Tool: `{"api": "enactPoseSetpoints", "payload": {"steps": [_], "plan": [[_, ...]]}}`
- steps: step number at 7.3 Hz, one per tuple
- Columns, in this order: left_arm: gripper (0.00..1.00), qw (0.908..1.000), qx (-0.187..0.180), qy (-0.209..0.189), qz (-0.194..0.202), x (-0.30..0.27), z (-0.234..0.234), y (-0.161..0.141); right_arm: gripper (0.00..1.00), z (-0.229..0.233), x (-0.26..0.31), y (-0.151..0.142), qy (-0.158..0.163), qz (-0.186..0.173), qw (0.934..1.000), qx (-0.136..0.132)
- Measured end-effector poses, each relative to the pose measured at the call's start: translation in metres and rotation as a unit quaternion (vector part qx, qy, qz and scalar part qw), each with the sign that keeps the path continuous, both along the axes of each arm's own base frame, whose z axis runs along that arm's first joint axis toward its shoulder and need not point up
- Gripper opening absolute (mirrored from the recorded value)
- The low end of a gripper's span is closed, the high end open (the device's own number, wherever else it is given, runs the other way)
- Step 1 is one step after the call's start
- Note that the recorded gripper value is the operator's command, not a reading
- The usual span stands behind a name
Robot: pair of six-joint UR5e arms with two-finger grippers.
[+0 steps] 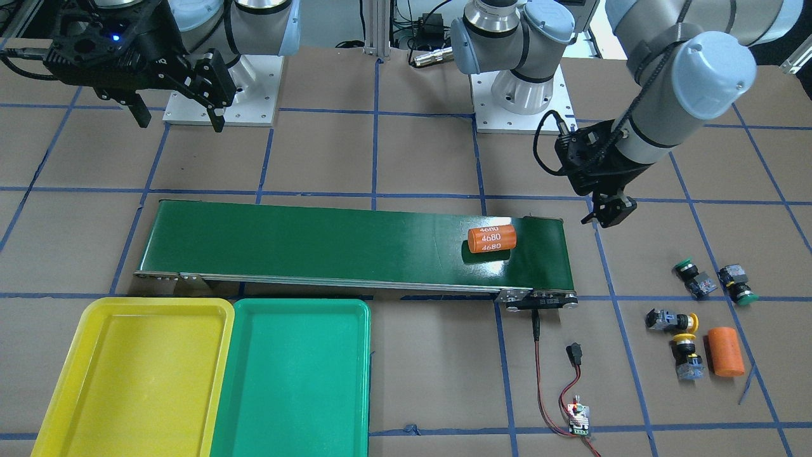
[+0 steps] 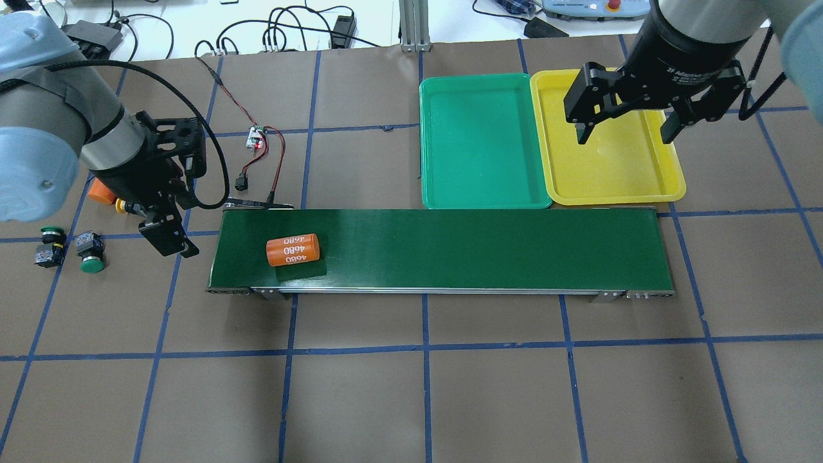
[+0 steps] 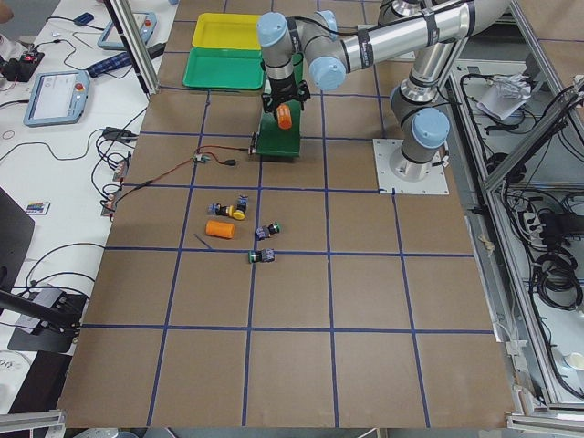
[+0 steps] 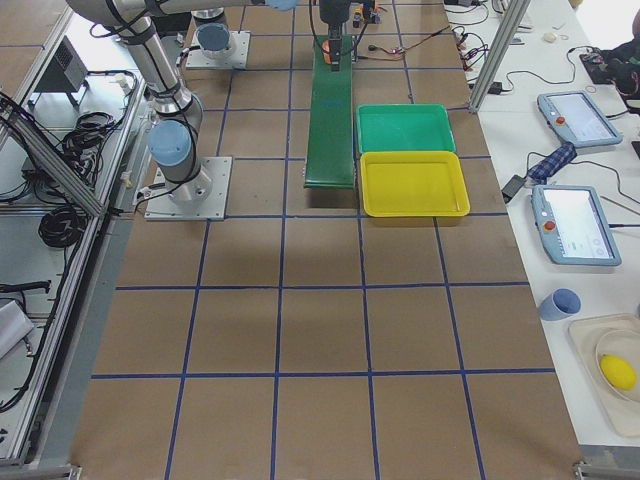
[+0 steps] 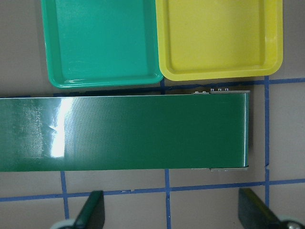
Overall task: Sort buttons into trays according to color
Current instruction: 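Move the left gripper to the yellow-capped button and grasp it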
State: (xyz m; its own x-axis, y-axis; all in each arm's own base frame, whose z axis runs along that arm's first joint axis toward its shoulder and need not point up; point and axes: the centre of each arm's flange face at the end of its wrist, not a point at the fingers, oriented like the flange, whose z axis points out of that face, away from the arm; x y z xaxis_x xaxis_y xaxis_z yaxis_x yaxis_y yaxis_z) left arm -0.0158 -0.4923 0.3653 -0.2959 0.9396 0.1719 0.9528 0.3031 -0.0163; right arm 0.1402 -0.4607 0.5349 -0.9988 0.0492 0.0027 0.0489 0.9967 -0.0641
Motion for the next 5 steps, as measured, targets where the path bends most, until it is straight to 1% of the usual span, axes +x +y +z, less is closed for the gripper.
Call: {"api": "enactPoseSetpoints", "payload": {"steps": [1, 3, 4, 5], "plan": [[1.0, 1.0, -0.004, 0.001, -0.006, 0.019, -0.008, -0.015, 1.0, 0.0, 0.0, 0.0, 0.0, 0.0, 1.0, 0.0], [1.0, 0.9993, -0.028, -0.006, -0.023, 0.067, -0.034, -0.06, 1.0, -0.001, 0.0, 0.0, 0.0, 0.001, 1.0, 0.001], [1.0, 0.9989, -0.039, -0.015, -0.021, 0.094, -0.044, -0.088, 1.0, -0.001, -0.001, 0.0, 0.001, 0.002, 1.0, 0.003], [1.0, 0.9986, -0.046, -0.023, -0.009, 0.12, -0.051, -0.113, 1.0, -0.002, -0.001, -0.001, 0.001, 0.003, 1.0, 0.004]]}}
